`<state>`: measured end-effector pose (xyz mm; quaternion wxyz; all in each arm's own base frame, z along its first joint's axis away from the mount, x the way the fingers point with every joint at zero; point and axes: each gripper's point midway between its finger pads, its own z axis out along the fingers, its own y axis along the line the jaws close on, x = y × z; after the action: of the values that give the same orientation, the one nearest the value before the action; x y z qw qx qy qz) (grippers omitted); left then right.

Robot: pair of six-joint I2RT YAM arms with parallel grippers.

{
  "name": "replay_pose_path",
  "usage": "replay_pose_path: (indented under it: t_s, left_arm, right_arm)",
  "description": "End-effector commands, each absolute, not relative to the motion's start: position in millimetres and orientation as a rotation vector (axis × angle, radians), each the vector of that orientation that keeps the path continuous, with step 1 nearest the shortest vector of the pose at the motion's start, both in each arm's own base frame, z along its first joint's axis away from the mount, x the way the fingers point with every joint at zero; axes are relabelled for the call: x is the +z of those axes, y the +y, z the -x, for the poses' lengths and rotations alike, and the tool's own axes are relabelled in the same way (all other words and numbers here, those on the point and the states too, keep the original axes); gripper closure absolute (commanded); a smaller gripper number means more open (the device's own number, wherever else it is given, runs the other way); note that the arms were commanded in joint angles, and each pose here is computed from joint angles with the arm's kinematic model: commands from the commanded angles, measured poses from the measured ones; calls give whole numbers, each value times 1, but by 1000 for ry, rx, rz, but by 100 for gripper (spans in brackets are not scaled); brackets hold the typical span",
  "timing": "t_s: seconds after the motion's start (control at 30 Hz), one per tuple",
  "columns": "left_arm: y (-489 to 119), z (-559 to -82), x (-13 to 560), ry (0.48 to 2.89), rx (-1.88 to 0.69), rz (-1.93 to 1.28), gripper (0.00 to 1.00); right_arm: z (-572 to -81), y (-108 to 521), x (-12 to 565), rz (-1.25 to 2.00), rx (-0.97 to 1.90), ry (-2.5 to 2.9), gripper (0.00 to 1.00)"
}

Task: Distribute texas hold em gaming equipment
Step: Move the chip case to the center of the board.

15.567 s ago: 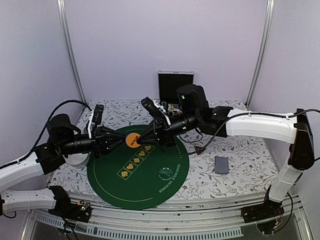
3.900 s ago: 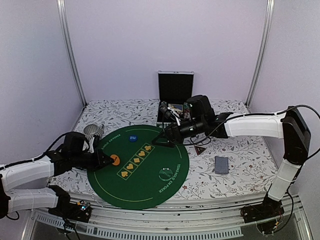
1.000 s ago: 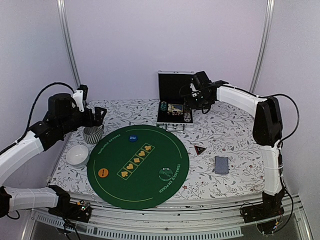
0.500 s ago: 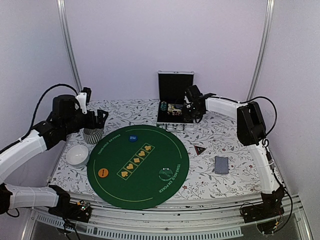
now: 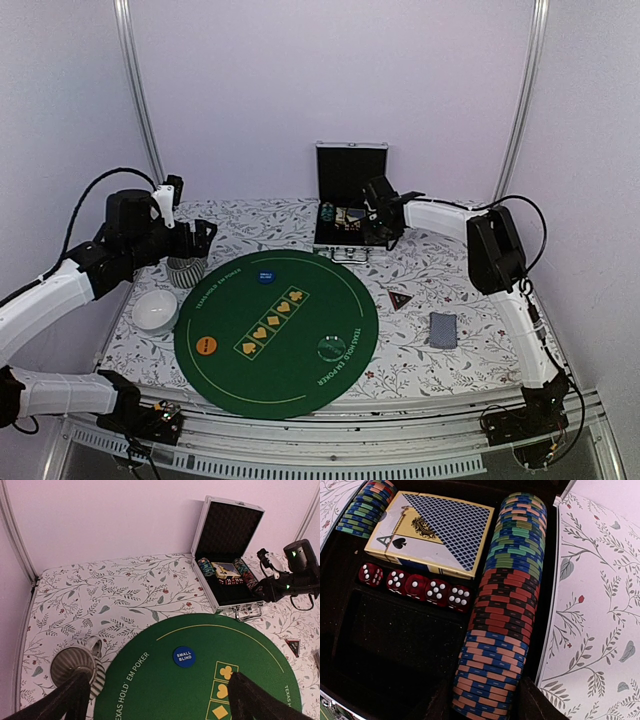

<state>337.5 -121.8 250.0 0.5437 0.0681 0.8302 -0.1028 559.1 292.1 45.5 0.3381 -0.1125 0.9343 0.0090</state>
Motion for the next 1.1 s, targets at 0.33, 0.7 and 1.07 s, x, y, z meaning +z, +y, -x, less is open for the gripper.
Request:
replay_pose_path:
  t_s: [0.33,0.7,1.07]
  left_arm:
    - [-121,-339,250,1960,-240,-174,2]
    - [-120,-340,247,1964,-235,-175,2]
    - [-118,-342,243,1970,-207,-193,2]
  right_arm:
    - [-562,309,64,440,163,2396,47]
    - [-565,315,136,769,265,2190,34]
    - [-573,285,154,1075,394,1985,32]
